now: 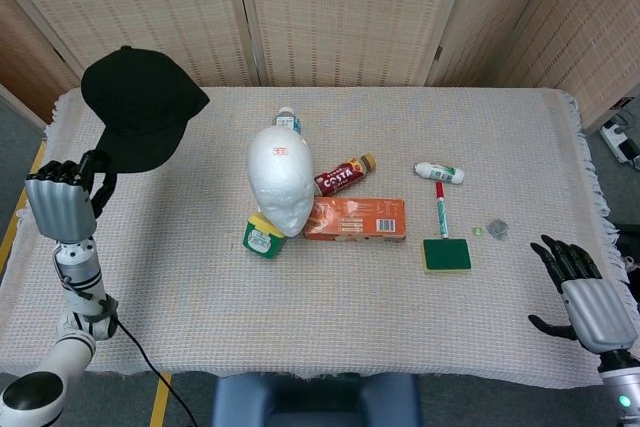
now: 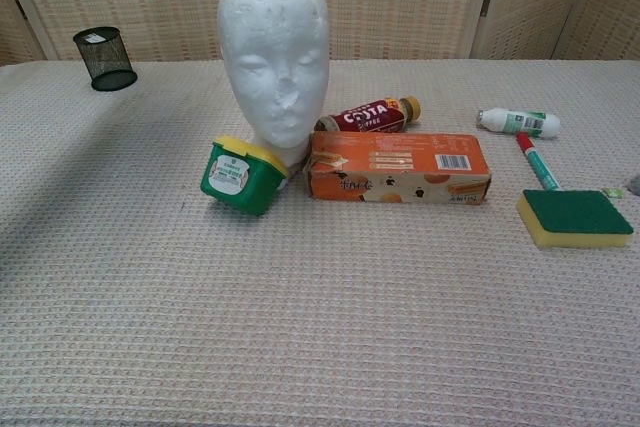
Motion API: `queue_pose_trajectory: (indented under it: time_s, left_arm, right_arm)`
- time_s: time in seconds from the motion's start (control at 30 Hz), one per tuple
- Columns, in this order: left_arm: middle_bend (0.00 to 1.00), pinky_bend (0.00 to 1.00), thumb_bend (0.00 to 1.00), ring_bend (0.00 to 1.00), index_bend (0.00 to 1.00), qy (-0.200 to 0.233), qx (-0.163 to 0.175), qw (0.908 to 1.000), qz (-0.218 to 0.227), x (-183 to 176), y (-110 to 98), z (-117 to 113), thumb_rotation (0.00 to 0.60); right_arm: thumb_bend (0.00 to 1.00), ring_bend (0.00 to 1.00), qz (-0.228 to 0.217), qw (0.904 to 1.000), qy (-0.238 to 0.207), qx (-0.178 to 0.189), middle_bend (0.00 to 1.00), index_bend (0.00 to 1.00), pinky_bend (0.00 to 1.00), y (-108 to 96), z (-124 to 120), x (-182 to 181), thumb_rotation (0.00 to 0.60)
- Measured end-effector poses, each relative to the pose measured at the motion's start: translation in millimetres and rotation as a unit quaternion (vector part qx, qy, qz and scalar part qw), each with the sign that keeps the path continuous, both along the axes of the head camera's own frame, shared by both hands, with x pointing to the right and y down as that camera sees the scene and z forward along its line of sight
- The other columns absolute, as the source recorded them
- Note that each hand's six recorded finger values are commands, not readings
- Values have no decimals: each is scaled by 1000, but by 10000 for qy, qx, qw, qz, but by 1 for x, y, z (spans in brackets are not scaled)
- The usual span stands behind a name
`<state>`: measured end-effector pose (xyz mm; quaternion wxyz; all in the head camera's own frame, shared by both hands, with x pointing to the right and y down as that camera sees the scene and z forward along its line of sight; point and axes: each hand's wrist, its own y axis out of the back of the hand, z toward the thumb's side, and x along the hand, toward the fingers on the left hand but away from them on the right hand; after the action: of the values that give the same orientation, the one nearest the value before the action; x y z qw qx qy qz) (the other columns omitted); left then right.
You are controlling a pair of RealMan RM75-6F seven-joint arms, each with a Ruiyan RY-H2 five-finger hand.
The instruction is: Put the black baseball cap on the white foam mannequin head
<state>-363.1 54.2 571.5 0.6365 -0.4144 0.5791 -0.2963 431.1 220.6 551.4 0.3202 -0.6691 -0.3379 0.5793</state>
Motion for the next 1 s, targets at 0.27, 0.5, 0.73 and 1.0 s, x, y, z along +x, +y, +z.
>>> queue_pose_trajectory:
  time_s: [0.27, 0.5, 0.73, 1.0]
  left_arm:
    - [1000, 1000, 491, 1000, 764, 24, 194, 9984, 528, 67, -15, -5, 600]
    - [1000, 1000, 490, 1000, 766, 80, 70, 9929, 1187, 120, 12, 7, 600]
    - [1000, 1000, 491, 1000, 767, 157, -87, 9881, 1528, 148, 38, 16, 600]
    - [1000, 1000, 475, 1000, 696, 108, -419, 9849, 1674, 150, 67, 34, 600]
  right_arm:
    - [92, 0, 92, 9999, -49, 66, 0, 0, 0, -4, -6, 5, 600]
    - [93, 0, 172, 9997, -107, 110, 0, 0, 0, -7, -10, 11, 600]
    - [93, 0, 166, 9995, -187, 181, 0, 0, 0, -8, -17, 12, 600]
    - [92, 0, 144, 9994, -238, 229, 0, 0, 0, -7, -21, 12, 600]
